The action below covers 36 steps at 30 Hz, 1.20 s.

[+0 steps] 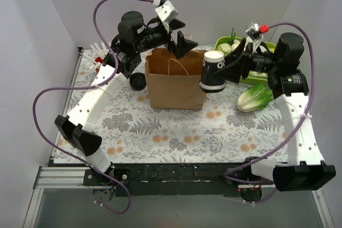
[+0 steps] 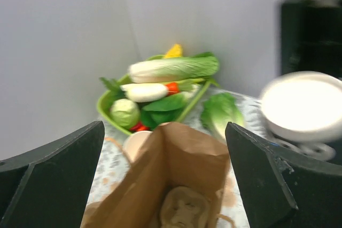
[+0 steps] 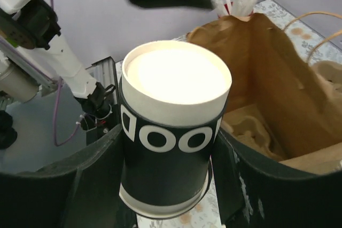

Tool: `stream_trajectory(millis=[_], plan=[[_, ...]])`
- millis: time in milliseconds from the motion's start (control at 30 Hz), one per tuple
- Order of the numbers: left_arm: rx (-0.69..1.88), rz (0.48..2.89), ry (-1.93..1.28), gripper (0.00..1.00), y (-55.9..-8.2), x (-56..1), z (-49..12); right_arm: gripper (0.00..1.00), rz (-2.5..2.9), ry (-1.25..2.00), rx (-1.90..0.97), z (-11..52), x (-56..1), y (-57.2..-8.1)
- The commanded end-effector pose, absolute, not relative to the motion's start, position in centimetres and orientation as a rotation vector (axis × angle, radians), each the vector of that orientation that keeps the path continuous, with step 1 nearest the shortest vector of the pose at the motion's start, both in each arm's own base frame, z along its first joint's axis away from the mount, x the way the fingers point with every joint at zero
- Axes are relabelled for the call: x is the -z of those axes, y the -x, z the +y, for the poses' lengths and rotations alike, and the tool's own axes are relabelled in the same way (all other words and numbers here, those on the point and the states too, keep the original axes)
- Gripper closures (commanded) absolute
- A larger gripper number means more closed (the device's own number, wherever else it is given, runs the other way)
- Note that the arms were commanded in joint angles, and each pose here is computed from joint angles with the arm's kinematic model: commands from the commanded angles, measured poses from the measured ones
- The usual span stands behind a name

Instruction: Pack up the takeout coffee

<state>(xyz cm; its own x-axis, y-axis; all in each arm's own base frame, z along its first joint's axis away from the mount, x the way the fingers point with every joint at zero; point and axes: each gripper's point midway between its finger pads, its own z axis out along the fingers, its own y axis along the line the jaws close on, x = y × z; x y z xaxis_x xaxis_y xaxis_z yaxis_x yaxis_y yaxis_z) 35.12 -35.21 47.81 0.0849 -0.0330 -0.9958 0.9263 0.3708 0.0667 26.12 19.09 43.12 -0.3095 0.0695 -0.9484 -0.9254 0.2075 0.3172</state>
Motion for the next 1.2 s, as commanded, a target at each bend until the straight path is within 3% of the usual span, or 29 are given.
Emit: stream_trajectory(millis=[0, 267, 667, 1067, 1167], plan=[[0.618, 1.19, -0.787, 0.02, -35.9, -52.7, -30.0, 0.47, 1.505, 1.111, -1.103, 17.9, -38.3, -19.9], [0.551, 1.234, -0.76, 0.02, -33.4, -52.4, -26.6, 0.48, 1.531, 1.717, -0.703, 17.4, -25.6, -14.3], [0.362, 1.426, -0.842, 0.02, -28.5, -46.9, -20.6, 0.51, 1.874, 2.171, -0.414, 21.4, -13.8, -13.4], [0.305, 1.544, -0.905, 0.02, -22.6, -41.7, -16.1, 0.4, 1.947, 2.347, -0.207, 23.1, -8.5, -13.8], [0.335, 1.565, -0.964, 0.02, -21.5, -40.5, -16.2, 0.3, 1.966, 2.343, -0.192, 23.0, -7.7, -14.0]])
